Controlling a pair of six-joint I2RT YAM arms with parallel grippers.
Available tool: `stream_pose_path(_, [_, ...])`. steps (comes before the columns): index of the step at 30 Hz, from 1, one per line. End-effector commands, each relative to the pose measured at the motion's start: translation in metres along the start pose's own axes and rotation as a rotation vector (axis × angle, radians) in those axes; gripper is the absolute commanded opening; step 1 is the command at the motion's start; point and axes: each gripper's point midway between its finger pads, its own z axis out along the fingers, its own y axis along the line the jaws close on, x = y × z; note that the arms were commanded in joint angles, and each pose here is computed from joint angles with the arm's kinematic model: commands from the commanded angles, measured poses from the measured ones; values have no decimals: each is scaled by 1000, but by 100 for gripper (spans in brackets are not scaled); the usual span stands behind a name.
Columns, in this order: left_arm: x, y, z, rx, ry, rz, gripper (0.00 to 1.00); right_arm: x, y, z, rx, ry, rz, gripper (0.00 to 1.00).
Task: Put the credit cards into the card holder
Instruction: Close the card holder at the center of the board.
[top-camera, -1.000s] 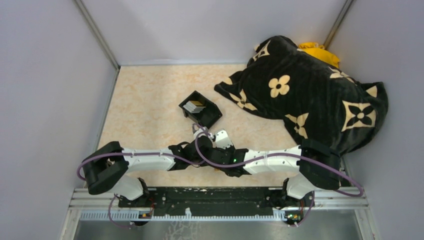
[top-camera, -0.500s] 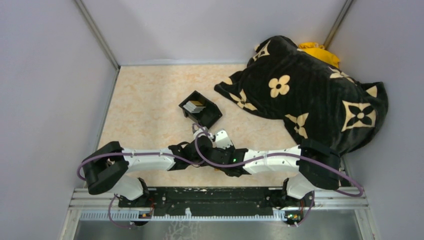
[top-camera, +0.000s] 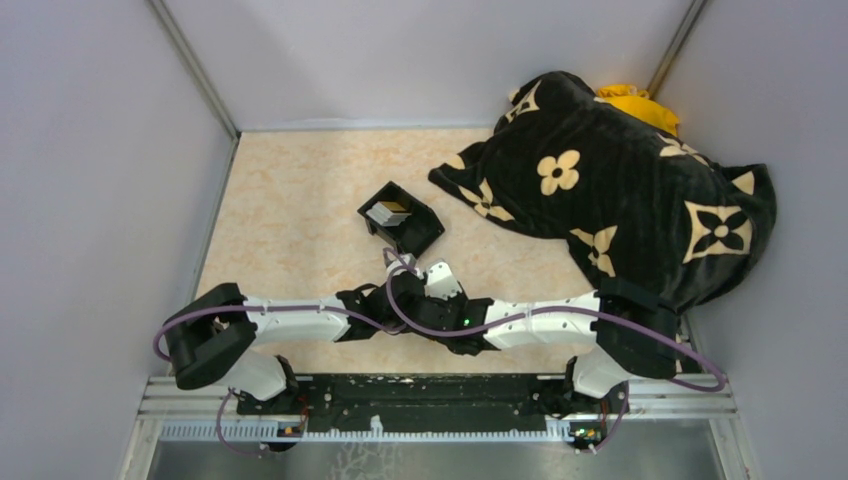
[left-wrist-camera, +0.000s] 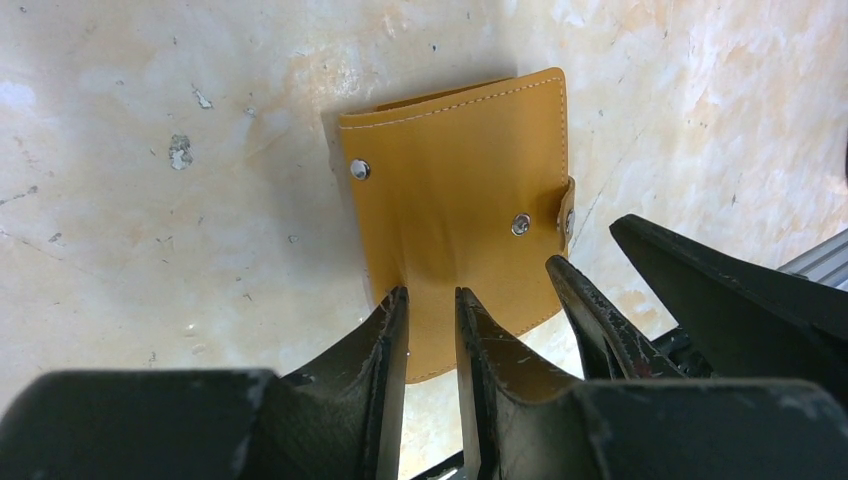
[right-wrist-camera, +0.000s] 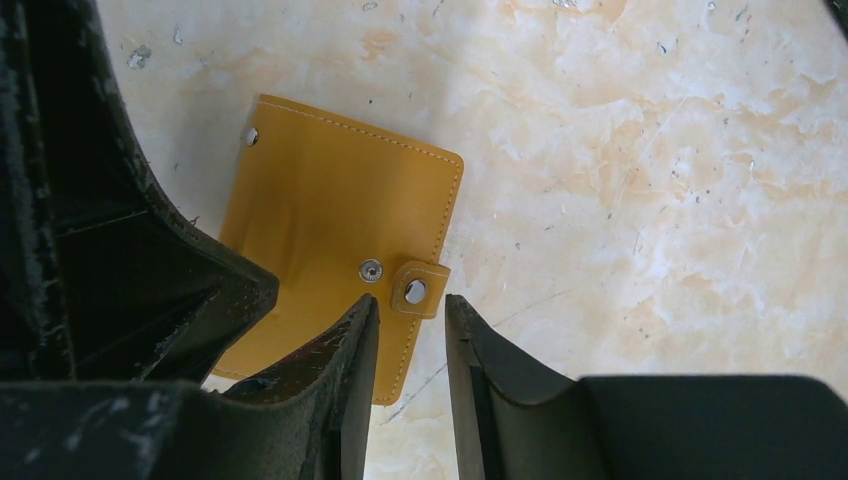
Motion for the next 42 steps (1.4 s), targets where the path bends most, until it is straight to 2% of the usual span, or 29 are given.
stream_pose_path(1, [7, 5, 0, -18, 13, 35, 31, -34, 31, -11, -87, -78, 25, 32])
stream_pose_path(27, [7, 6, -2, -17, 11, 33, 31, -27, 26, 5, -25, -60, 5, 33])
stream_pose_path(42, [7, 7, -1, -21, 11, 35, 31, -23, 11, 13, 7, -45, 30, 25])
